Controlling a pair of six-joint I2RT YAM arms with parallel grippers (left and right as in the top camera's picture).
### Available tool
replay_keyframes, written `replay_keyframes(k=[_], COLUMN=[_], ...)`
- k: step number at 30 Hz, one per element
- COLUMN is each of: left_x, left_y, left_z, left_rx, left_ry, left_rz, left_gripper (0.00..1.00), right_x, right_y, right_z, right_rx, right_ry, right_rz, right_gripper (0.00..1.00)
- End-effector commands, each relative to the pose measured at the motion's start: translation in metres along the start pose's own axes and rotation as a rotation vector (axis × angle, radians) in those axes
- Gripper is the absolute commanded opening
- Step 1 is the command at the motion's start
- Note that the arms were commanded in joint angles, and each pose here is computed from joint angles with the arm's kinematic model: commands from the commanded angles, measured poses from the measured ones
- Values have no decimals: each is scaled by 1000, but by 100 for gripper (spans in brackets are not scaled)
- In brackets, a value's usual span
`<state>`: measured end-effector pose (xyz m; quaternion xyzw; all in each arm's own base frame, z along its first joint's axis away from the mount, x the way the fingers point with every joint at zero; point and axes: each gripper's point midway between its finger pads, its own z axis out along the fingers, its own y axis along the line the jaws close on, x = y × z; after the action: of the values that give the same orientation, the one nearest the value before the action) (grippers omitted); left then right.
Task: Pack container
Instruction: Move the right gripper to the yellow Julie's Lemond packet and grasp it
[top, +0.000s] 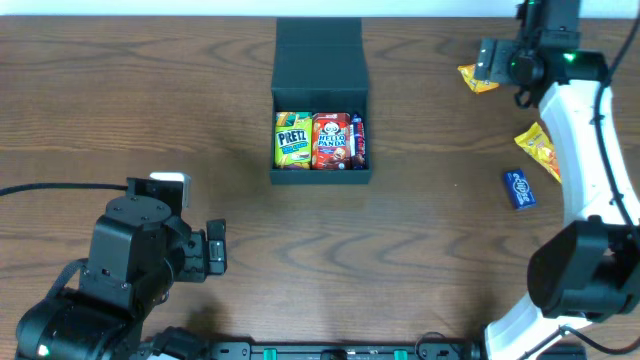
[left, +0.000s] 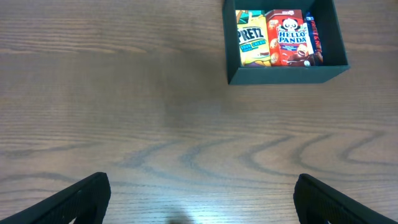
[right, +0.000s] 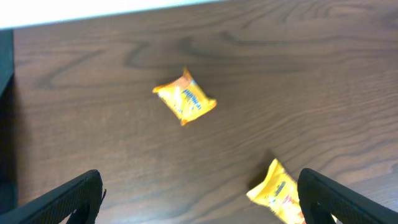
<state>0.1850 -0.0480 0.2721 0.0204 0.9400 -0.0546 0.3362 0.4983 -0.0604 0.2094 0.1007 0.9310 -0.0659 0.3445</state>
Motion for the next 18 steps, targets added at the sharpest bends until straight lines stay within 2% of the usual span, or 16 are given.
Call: replay_keyframes(k=[1, 7, 18], left_x=[-3, -3, -3], left_y=[0, 0, 0], left_z=[-4, -4, -4], left_rx=[2, 2, 2], left_ry=[-14, -14, -14], left_rz=[18, 18, 18], left_gripper=[95, 95, 95], right_x=[-8, -21, -26], right_y=[-3, -2, 3], right_z=[3, 22, 114], right_rx=[-16, -13, -1], right_ry=[-23, -78, -157], right_rz=[-18, -98, -133], right_gripper=[99, 99, 99])
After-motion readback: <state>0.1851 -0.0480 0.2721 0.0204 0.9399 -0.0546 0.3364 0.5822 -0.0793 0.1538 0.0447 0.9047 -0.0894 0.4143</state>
